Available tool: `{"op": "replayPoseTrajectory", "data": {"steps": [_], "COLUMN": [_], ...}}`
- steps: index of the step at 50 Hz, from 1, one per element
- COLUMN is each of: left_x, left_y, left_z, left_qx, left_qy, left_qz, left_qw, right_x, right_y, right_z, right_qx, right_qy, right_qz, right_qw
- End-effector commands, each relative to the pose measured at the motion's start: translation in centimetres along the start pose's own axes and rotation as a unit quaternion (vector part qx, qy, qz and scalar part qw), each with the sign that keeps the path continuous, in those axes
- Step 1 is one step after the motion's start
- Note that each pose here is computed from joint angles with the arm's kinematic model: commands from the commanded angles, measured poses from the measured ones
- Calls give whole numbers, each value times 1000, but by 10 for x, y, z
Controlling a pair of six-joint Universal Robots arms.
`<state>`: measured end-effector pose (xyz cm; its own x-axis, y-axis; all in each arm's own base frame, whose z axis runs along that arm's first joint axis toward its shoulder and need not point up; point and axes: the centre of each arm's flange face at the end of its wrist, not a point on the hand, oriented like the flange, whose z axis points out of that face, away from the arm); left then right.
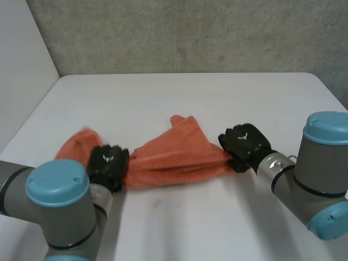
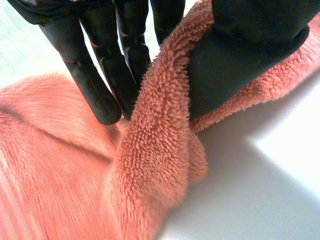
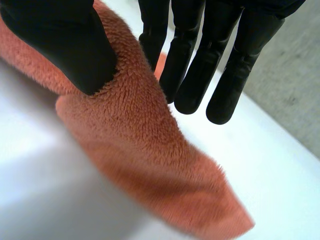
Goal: Fold the laundry
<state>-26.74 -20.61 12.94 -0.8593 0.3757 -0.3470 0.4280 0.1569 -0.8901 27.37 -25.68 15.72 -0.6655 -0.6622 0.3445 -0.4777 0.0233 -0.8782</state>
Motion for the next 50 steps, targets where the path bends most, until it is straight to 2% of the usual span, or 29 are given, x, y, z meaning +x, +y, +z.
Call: {"op": "replayPoseTrajectory", "data": {"steps": [1, 4, 6, 11, 16, 18, 24, 29, 30, 34, 35, 37, 42, 50], "left_x": [4, 4, 3, -2, -23, -42, -56, -59, -59, -59, -59, -59, -67, -69], "left_y": [-8, -12, -28, -50, -63, -66, -65, -58, -58, -47, -47, -40, -26, -21], "left_z": [-48, -58, -74, -72, -51, -34, -11, 15, 15, 31, 31, 40, 52, 63], "left_qx": [-91, -98, -90, -55, -43, -45, -48, -39, -39, -45, -45, -50, -65, -54], "left_qy": [39, 48, 56, 50, 13, -19, -10, 69, 69, 106, 106, 113, 111, 96], "left_qz": [29, 26, 6, -16, -38, -52, -56, -12, -12, 44, 44, 88, 119, 120], "left_qw": [995, 994, 994, 997, 998, 997, 997, 997, 997, 992, 992, 988, 985, 987], "right_x": [12, 18, 21, 19, 18, 17, 15, 12, 12, 11, 12, 12, 12, 15], "right_y": [12, 14, 15, 19, 18, 18, 20, 21, 21, 22, 22, 23, 24, 25], "right_z": [-3, -4, -5, -6, -6, -7, -8, -9, -9, -9, -9, -9, -10, -10], "right_qx": [-23, -26, -28, -30, -29, -29, -31, -34, -35, -36, -36, -37, -40, -42], "right_qy": [14, 21, 26, 23, 22, 21, 17, 13, 13, 13, 13, 14, 14, 19], "right_qz": [2, 5, 6, 8, 9, 9, 10, 8, 8, 8, 8, 9, 10, 10], "right_qw": [1000, 999, 999, 999, 999, 999, 999, 999, 999, 999, 999, 999, 999, 999]}}
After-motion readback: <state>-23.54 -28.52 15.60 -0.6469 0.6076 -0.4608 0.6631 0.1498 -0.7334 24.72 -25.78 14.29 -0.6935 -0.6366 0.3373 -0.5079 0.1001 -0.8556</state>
